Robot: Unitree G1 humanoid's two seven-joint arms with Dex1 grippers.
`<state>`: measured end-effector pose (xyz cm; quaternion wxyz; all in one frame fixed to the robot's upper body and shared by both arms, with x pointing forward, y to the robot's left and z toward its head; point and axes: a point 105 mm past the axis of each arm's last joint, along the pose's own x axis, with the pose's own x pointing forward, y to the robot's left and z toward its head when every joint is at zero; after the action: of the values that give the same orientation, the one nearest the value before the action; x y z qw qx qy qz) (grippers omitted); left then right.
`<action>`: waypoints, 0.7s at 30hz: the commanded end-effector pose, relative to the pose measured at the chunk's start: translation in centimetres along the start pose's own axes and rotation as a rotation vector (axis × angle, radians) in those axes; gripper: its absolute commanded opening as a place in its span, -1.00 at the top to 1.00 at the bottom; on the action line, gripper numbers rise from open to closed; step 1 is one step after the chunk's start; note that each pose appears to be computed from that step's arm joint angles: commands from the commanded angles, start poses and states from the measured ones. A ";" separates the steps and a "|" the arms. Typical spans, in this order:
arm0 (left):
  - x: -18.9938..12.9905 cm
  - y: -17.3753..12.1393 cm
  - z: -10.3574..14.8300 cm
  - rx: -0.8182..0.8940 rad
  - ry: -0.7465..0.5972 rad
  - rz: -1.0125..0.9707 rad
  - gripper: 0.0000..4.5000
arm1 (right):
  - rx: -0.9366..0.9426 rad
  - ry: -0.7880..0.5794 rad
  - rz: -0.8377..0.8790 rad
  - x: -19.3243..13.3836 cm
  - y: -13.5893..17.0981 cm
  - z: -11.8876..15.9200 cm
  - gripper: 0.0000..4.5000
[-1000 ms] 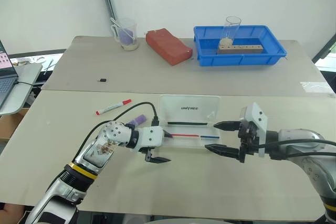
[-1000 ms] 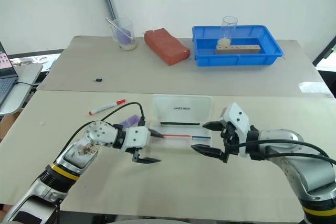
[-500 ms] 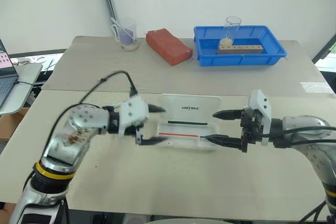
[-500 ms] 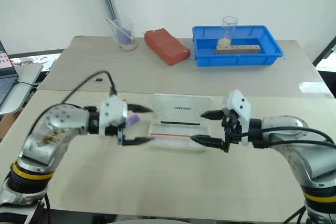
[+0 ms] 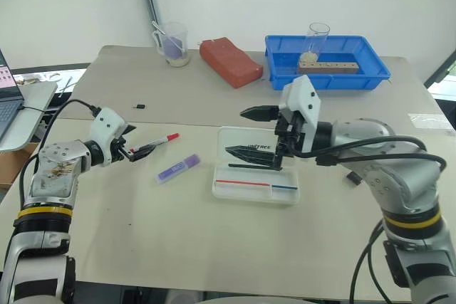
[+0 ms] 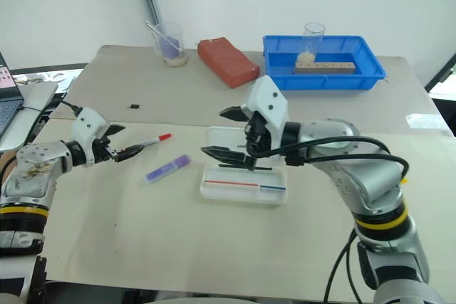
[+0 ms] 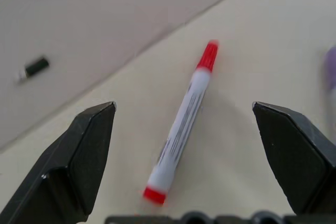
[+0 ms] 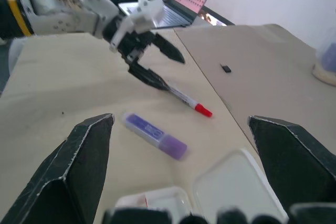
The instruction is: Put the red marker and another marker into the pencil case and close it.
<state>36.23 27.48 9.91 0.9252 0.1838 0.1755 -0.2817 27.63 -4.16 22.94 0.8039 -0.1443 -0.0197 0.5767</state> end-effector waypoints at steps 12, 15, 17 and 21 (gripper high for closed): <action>0.8 0.8 -0.9 -0.024 -0.005 -0.055 0.75 | -0.023 -0.016 -0.033 -0.4 -0.3 0.4 -1.00; 0.4 1.1 -0.4 -0.007 -0.022 -0.041 0.93 | -0.028 -0.008 -0.039 -0.5 -0.4 0.2 -1.00; 0.0 1.7 0.6 0.013 -0.044 -0.015 0.93 | -0.032 0.000 -0.045 -0.8 -0.5 0.1 -1.00; -1.8 2.1 5.3 0.091 -0.153 -0.012 0.93 | -0.018 0.037 -0.053 -2.4 -0.3 -0.9 -1.00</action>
<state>37.22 27.64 11.85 0.9220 0.1857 0.1476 -0.3060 27.90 -6.09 21.11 0.8188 -0.1503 0.0160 0.5539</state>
